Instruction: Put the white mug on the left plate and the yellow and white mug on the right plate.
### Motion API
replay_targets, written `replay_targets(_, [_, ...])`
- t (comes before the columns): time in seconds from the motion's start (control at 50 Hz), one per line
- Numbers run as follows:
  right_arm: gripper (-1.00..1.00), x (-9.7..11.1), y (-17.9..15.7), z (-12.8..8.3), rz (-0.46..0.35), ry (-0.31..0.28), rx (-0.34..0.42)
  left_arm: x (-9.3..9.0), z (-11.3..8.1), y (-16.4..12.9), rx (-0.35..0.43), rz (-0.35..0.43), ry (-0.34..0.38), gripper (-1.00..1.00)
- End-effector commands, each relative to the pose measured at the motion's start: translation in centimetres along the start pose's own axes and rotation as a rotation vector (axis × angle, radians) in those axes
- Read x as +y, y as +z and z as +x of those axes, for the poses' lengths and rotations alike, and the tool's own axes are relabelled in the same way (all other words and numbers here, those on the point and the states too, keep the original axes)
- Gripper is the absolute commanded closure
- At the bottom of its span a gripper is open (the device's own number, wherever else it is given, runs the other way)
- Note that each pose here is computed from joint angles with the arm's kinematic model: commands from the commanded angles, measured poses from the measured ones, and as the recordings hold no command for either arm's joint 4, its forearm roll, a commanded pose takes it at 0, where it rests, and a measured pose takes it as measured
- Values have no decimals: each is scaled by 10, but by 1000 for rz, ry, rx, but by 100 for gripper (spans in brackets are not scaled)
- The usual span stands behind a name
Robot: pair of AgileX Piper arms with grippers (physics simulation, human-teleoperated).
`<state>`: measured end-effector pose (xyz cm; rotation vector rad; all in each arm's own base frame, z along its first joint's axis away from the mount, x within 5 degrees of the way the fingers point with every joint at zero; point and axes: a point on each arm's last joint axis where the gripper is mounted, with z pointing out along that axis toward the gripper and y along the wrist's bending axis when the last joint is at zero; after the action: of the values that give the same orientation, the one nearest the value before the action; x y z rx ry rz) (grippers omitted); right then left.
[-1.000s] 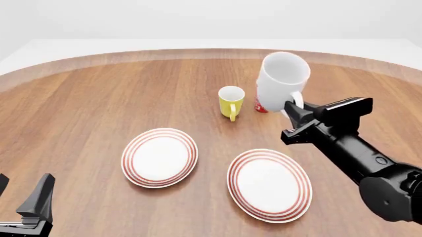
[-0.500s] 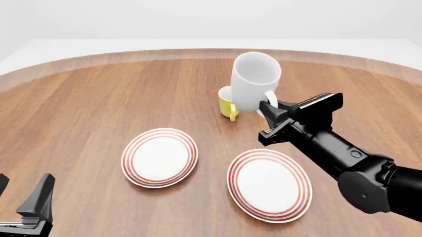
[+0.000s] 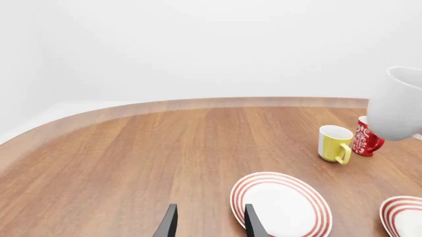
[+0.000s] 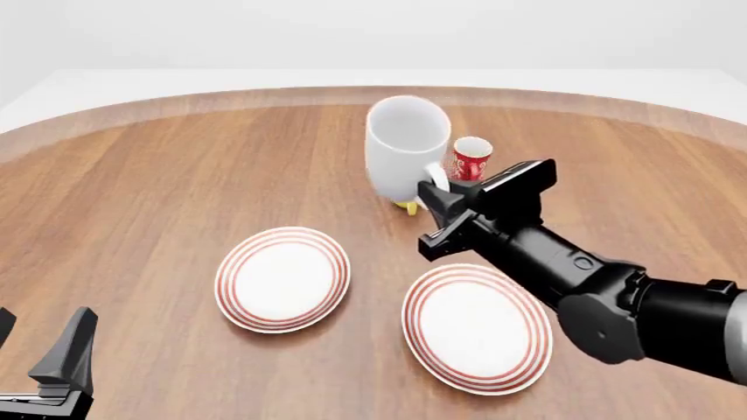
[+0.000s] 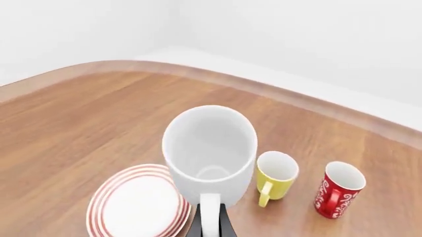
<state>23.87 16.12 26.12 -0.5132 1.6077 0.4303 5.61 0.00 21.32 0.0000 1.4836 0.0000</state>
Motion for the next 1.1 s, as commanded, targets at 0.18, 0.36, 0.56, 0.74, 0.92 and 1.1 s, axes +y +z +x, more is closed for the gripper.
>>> replay_targets(0.18, [100,19,22,6,-60,11,12,0,0,0,0,0,0,-100])
replay_targets(0.36, [100,30,31,9,-91,13,22,0,0,0,0,0,0,-100])
replay_targets(0.56, [100,40,40,12,-119,11,31,0,0,0,0,0,0,-100])
replay_targets(0.74, [100,49,49,15,-142,14,37,0,0,0,0,0,0,-100])
replay_targets(0.92, [100,56,55,18,-161,17,43,0,0,0,0,0,0,-100])
replay_targets(1.1, [100,61,61,22,-172,25,49,0,0,0,0,0,0,-100])
